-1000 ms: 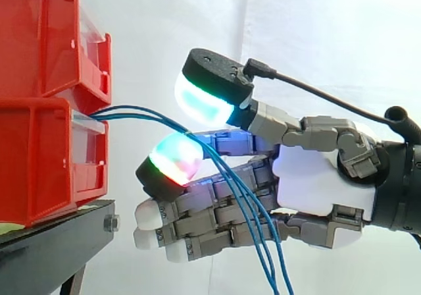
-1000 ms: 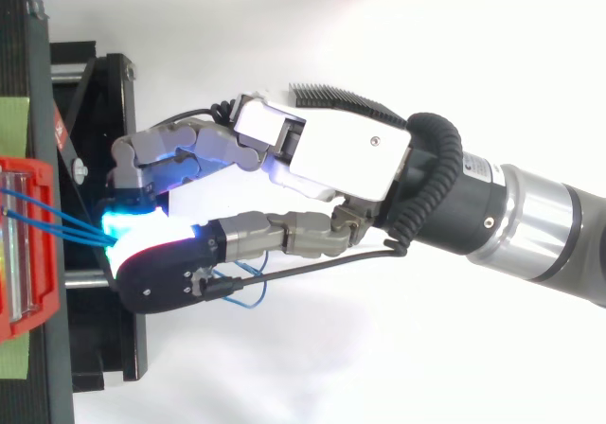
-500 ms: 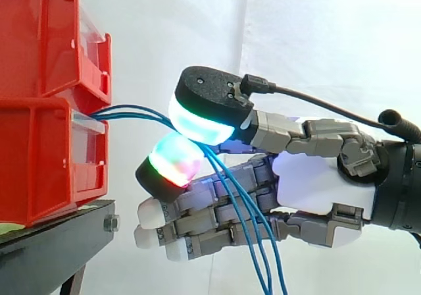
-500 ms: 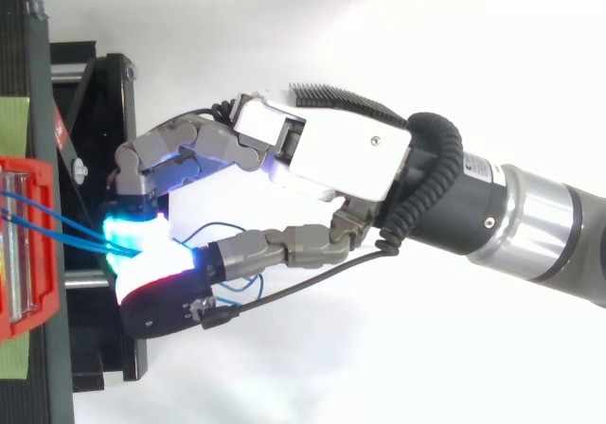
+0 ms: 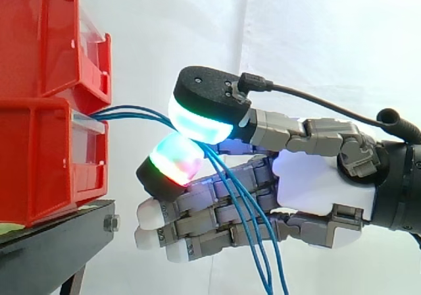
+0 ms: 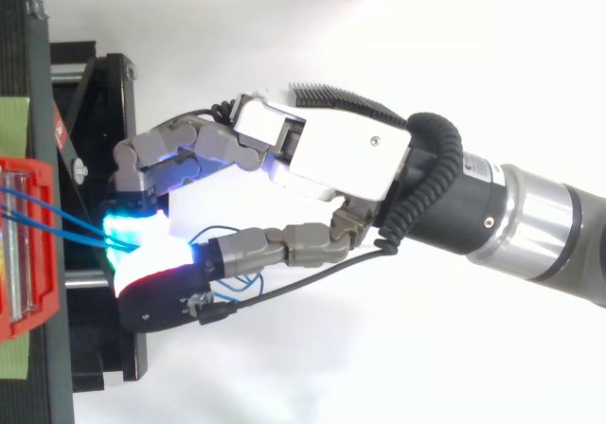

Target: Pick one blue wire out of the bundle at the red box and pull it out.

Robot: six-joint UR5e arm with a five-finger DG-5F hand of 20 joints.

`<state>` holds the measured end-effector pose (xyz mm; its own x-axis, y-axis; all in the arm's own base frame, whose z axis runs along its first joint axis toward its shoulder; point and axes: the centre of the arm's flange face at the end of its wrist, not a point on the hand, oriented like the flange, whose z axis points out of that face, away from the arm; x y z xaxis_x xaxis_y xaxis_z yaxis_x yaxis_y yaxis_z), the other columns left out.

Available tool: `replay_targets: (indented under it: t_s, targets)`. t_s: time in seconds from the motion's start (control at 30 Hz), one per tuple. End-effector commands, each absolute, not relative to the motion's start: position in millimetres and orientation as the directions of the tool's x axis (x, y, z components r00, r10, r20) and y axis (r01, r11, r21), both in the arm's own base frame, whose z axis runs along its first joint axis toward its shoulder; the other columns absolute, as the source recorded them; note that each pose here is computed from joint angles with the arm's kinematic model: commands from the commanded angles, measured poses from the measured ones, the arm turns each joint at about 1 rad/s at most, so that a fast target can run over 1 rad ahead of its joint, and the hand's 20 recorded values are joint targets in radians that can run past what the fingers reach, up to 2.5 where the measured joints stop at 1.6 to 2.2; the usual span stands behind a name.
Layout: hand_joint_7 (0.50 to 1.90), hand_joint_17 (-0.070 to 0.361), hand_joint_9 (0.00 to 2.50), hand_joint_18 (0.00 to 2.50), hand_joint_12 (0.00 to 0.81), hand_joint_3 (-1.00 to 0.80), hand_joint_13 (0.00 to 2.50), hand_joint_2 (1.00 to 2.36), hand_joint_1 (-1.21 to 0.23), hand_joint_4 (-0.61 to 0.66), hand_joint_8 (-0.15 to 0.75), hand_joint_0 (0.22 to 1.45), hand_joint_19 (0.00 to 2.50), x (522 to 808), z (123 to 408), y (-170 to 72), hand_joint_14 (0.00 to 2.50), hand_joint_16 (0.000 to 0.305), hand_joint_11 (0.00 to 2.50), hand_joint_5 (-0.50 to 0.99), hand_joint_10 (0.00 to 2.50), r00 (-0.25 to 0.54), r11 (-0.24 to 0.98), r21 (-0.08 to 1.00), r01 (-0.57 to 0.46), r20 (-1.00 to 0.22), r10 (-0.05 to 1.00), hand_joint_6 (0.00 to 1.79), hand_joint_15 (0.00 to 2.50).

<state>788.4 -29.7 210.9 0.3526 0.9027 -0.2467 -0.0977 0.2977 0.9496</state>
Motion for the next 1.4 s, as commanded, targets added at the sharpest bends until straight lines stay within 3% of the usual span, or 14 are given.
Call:
replay_targets:
  t_s: [0.0, 0.13, 0.17, 0.4, 0.47, 0.53, 0.57, 0.63, 0.7, 0.9, 1.03, 1.13, 1.2, 1.37]
  targets:
    - [1.04, 0.116, 0.93, 0.43, 0.344, -0.08, 0.62, 1.02, -0.76, 0.30, 0.268, 0.65, 0.46, 788.3, 210.7, -30.8, 0.01, 0.052, 0.61, -0.14, 0.02, 0.354, 0.298, 0.950, -0.097, -0.247, 0.902, 0.71, 0.35]
    - [1.05, 0.121, 0.95, 0.46, 0.345, -0.10, 0.65, 1.01, -0.78, 0.36, 0.270, 0.65, 0.46, 788.3, 210.7, -30.8, 0.01, 0.054, 0.53, -0.14, 0.02, 0.354, 0.297, 0.950, -0.098, -0.245, 0.903, 0.71, 0.32]
    - [1.34, 0.127, 0.96, 0.47, 0.346, -0.10, 0.65, 1.01, -0.66, 0.38, 0.268, 0.66, 0.45, 788.7, 211.4, -30.7, 0.01, 0.056, 0.34, -0.08, 0.01, 0.354, 0.298, 0.950, -0.098, -0.246, 0.902, 0.53, 0.29]
    - [1.14, 0.127, 0.98, 0.45, 0.324, -0.11, 0.62, 1.01, -0.57, 0.44, 0.236, 0.65, 0.46, 788.3, 210.7, -30.8, 0.01, 0.056, 0.09, -0.06, 0.00, 0.354, 0.297, 0.950, -0.098, -0.245, 0.903, 0.50, 0.22]
    - [1.18, 0.124, 0.96, 0.42, 0.327, -0.13, 0.60, 1.01, -0.56, 0.39, 0.241, 0.64, 0.46, 788.3, 210.7, -30.8, 0.01, 0.055, 0.14, -0.06, 0.01, 0.354, 0.298, 0.950, -0.097, -0.247, 0.902, 0.50, 0.24]
    - [1.33, 0.113, 0.93, 0.38, 0.321, -0.15, 0.58, 1.02, -0.56, 0.28, 0.237, 0.63, 0.48, 788.7, 211.4, -30.7, 0.01, 0.050, 0.33, -0.06, 0.01, 0.354, 0.298, 0.950, -0.098, -0.246, 0.902, 0.50, 0.30]
    - [1.32, 0.111, 0.92, 0.37, 0.323, -0.15, 0.58, 1.02, -0.57, 0.27, 0.239, 0.63, 0.48, 788.3, 210.7, -30.8, 0.01, 0.049, 0.43, -0.08, 0.02, 0.354, 0.298, 0.950, -0.097, -0.247, 0.902, 0.54, 0.32]
    - [1.15, 0.111, 0.89, 0.36, 0.325, -0.14, 0.57, 1.02, -0.59, 0.27, 0.237, 0.63, 0.47, 788.3, 210.7, -30.8, 0.01, 0.049, 0.52, -0.12, 0.02, 0.354, 0.298, 0.950, -0.097, -0.247, 0.902, 0.63, 0.34]
    - [0.96, 0.112, 0.84, 0.37, 0.330, -0.16, 0.56, 1.02, -0.76, 0.24, 0.241, 0.62, 0.45, 788.3, 210.7, -30.8, 0.01, 0.050, 0.60, -0.17, 0.02, 0.354, 0.298, 0.950, -0.097, -0.247, 0.902, 0.75, 0.35]
    - [0.91, 0.113, 0.85, 0.38, 0.332, -0.32, 0.56, 1.01, -0.84, 0.29, 0.249, 0.62, 0.44, 788.3, 210.7, -30.8, 0.01, 0.050, 0.62, -0.17, 0.02, 0.354, 0.298, 0.950, -0.097, -0.247, 0.902, 0.81, 0.34]
    - [1.03, 0.112, 0.90, 0.38, 0.325, -0.47, 0.57, 1.00, -0.79, 0.28, 0.239, 0.60, 0.46, 788.3, 210.7, -30.8, 0.01, 0.050, 0.57, -0.13, 0.02, 0.354, 0.298, 0.950, -0.097, -0.247, 0.902, 0.74, 0.34]
    - [1.31, 0.109, 0.94, 0.38, 0.317, -0.50, 0.58, 1.00, -0.66, 0.29, 0.223, 0.58, 0.47, 788.3, 210.7, -30.8, 0.01, 0.049, 0.47, -0.07, 0.02, 0.354, 0.298, 0.950, -0.097, -0.247, 0.902, 0.58, 0.33]
    - [1.40, 0.109, 0.95, 0.37, 0.311, -0.49, 0.59, 1.00, -0.57, 0.31, 0.209, 0.58, 0.48, 788.7, 211.4, -30.7, 0.01, 0.048, 0.40, -0.04, 0.01, 0.354, 0.298, 0.950, -0.098, -0.246, 0.902, 0.50, 0.34]
    - [1.32, 0.109, 0.98, 0.36, 0.311, -0.45, 0.60, 1.00, -0.46, 0.31, 0.201, 0.58, 0.50, 788.7, 211.4, -30.7, 0.01, 0.048, 0.36, -0.05, 0.01, 0.354, 0.298, 0.950, -0.098, -0.246, 0.902, 0.50, 0.34]
